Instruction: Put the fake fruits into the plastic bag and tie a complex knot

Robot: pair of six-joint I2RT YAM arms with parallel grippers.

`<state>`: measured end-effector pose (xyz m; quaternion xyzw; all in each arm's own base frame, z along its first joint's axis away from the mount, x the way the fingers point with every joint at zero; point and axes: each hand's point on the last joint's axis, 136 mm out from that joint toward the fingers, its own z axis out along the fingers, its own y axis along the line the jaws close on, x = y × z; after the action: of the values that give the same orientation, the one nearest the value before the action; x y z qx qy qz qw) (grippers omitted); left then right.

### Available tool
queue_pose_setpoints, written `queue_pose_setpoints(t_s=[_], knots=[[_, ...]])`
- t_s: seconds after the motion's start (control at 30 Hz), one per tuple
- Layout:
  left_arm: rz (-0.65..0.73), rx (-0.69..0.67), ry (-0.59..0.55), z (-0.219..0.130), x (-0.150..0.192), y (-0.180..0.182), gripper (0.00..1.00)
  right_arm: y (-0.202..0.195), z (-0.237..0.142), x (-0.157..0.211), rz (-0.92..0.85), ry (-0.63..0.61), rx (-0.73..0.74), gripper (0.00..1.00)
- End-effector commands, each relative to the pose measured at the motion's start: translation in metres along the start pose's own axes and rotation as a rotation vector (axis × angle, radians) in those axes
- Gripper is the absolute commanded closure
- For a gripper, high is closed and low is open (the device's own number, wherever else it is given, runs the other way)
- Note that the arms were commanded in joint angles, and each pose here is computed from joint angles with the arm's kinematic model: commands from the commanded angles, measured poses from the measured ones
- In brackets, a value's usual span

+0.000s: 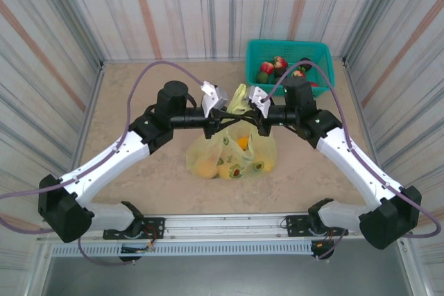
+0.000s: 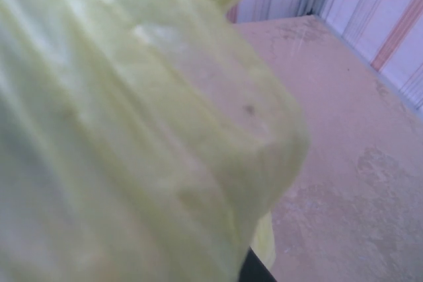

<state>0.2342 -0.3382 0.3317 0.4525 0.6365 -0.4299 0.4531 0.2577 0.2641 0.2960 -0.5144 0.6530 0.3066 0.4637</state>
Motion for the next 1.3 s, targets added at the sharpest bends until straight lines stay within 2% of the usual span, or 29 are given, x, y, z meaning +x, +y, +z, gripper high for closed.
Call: queue_pose_setpoints(t_s=[0.0,0.13,0.17,0.27,0.33,0.53,0.67,0.93,1.27], knots=[[0.040,-0.031,-0.048,-0.005,-0.014,0.001,0.79,0.014,-0.003,-0.007,0.007,-0.029,-0.054,1.00],[0.024,-0.048,-0.055,-0.005,-0.014,0.004,0.76,0.022,-0.005,-0.007,0.005,-0.039,-0.088,1.00],[0.022,-0.044,-0.058,-0.004,-0.014,0.003,0.80,0.022,-0.005,-0.006,0.007,-0.038,-0.089,1.00],[0.016,-0.014,-0.064,-0.003,-0.015,-0.001,1.00,0.020,-0.004,-0.003,0.006,-0.030,-0.075,1.00],[0.016,-0.003,-0.067,-0.004,-0.014,-0.004,1.00,0.014,-0.005,0.001,0.004,-0.015,-0.035,1.00],[-0.009,0.010,-0.094,-0.017,-0.017,-0.005,1.00,-0.006,-0.017,0.005,-0.034,-0.012,0.128,0.74],[-0.033,0.035,-0.093,-0.021,-0.020,-0.005,1.00,-0.013,-0.027,0.000,-0.074,-0.060,0.233,0.50],[-0.101,0.153,-0.049,-0.026,-0.028,-0.017,1.00,-0.019,-0.021,-0.004,-0.212,-0.101,0.356,0.43],[-0.151,0.235,-0.036,-0.030,-0.038,-0.016,1.00,-0.028,-0.015,-0.017,-0.292,-0.136,0.382,0.41]])
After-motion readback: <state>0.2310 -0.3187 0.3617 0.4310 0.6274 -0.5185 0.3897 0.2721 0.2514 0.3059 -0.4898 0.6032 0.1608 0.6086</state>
